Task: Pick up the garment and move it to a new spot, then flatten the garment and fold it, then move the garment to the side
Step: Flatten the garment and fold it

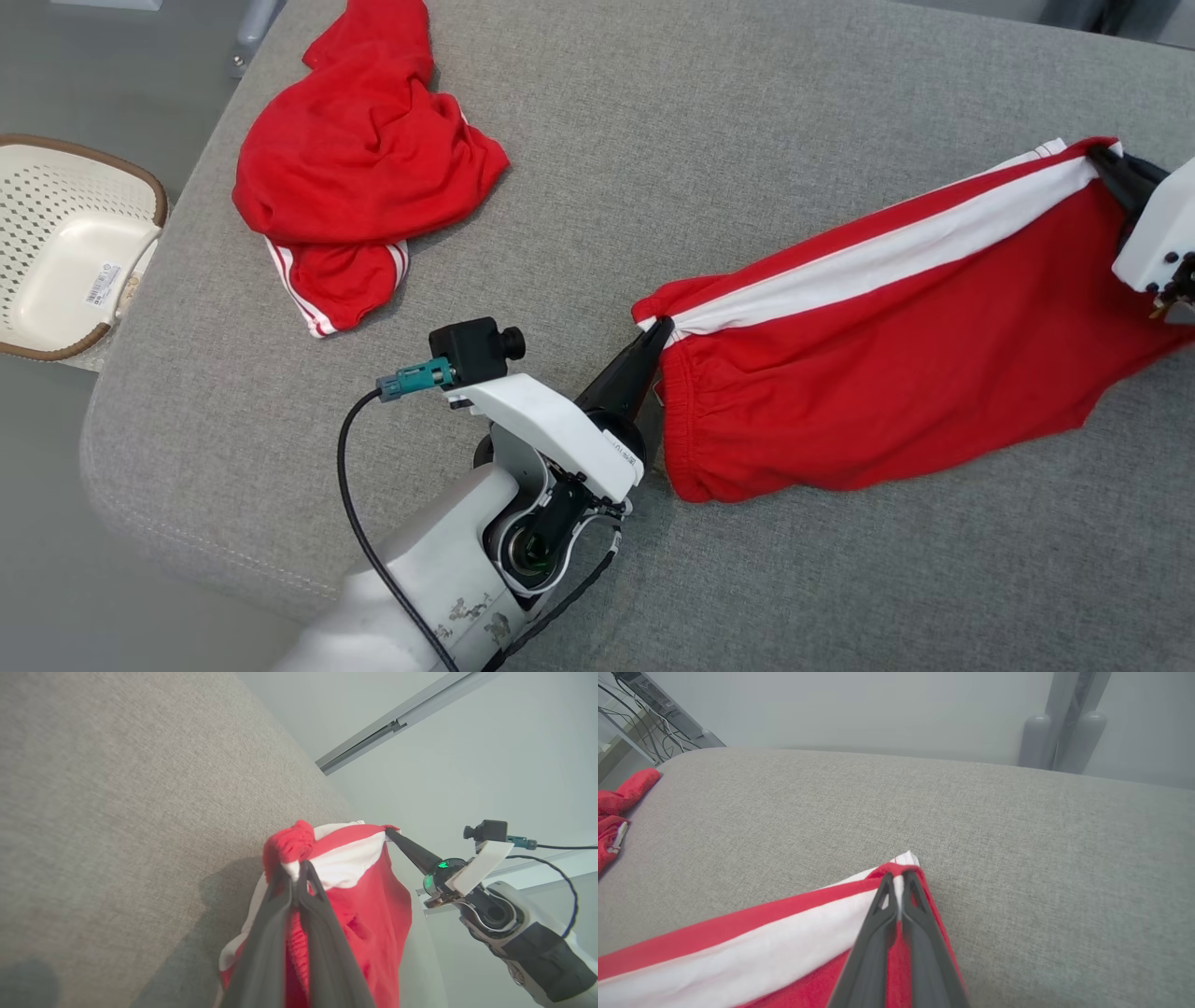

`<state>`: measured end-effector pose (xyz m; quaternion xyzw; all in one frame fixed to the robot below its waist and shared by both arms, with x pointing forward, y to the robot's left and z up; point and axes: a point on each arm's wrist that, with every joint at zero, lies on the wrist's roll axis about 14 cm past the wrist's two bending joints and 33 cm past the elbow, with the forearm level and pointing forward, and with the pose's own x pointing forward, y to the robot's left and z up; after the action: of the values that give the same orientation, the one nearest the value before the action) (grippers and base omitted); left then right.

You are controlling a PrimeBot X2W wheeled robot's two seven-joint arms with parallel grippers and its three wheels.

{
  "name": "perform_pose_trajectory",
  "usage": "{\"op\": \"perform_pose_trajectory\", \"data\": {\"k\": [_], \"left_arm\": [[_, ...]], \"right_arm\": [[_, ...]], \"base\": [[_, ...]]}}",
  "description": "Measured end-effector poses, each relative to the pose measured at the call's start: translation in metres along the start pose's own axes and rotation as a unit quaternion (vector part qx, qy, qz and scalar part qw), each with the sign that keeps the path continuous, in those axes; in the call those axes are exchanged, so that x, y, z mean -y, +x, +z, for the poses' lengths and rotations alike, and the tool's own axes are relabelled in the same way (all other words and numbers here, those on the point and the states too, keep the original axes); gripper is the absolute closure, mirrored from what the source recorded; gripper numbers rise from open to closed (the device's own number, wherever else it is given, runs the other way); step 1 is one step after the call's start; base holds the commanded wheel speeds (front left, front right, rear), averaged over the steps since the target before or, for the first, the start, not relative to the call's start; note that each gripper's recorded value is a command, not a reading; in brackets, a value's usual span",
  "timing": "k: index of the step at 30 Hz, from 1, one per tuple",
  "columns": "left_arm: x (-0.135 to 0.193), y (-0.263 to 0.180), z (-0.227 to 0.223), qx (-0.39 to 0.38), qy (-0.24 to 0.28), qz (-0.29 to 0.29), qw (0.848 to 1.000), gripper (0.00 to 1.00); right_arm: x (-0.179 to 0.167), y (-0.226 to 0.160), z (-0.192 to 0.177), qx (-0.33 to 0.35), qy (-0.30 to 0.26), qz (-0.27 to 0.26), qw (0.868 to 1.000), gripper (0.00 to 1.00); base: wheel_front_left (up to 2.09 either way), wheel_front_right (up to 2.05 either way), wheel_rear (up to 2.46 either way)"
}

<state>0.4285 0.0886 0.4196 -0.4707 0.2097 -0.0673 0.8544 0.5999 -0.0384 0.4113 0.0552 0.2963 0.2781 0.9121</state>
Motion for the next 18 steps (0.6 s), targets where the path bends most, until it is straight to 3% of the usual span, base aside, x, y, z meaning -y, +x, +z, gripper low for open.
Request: {"op": "perform_pose_trajectory", "data": {"k": [1, 2, 3, 4, 5, 6, 18], "left_arm": [[0.000, 0.001, 0.000, -0.001, 0.001, 0.000, 1.000, 1.00], [0.000, 0.001, -0.001, -0.001, 0.001, -0.001, 1.000, 1.00], [0.001, 0.002, -0.001, -0.001, 0.001, -0.001, 1.000, 1.00], [0.000, 0.002, -0.001, -0.001, 0.001, -0.001, 1.000, 0.90], [-0.001, 0.002, 0.000, 0.003, 0.001, 0.003, 1.000, 0.36], [-0.004, 0.002, 0.001, 0.006, 0.002, 0.007, 1.000, 0.00], [-0.005, -0.006, 0.014, 0.030, 0.038, 0.013, 0.999, 0.00]], "right_arm": [[0.002, 0.000, 0.003, 0.009, 0.002, -0.003, 1.000, 0.50], [0.004, 0.001, 0.008, 0.018, 0.004, -0.005, 1.000, 0.00], [0.006, 0.001, 0.012, 0.024, 0.005, -0.009, 1.000, 0.00], [0.008, 0.000, 0.014, 0.030, 0.004, -0.012, 0.999, 0.00], [0.010, 0.000, 0.015, 0.031, 0.003, -0.016, 0.999, 0.00], [0.012, -0.001, 0.014, 0.030, 0.003, -0.019, 0.999, 0.00], [0.033, -0.041, 0.022, 0.076, 0.016, -0.074, 0.994, 0.00]], "base": [[0.00, 0.00, 0.00], [0.00, 0.00, 0.00], [0.00, 0.00, 0.00], [0.00, 0.00, 0.00], [0.00, 0.00, 0.00], [0.00, 0.00, 0.00], [0.00, 0.00, 0.00]]}}
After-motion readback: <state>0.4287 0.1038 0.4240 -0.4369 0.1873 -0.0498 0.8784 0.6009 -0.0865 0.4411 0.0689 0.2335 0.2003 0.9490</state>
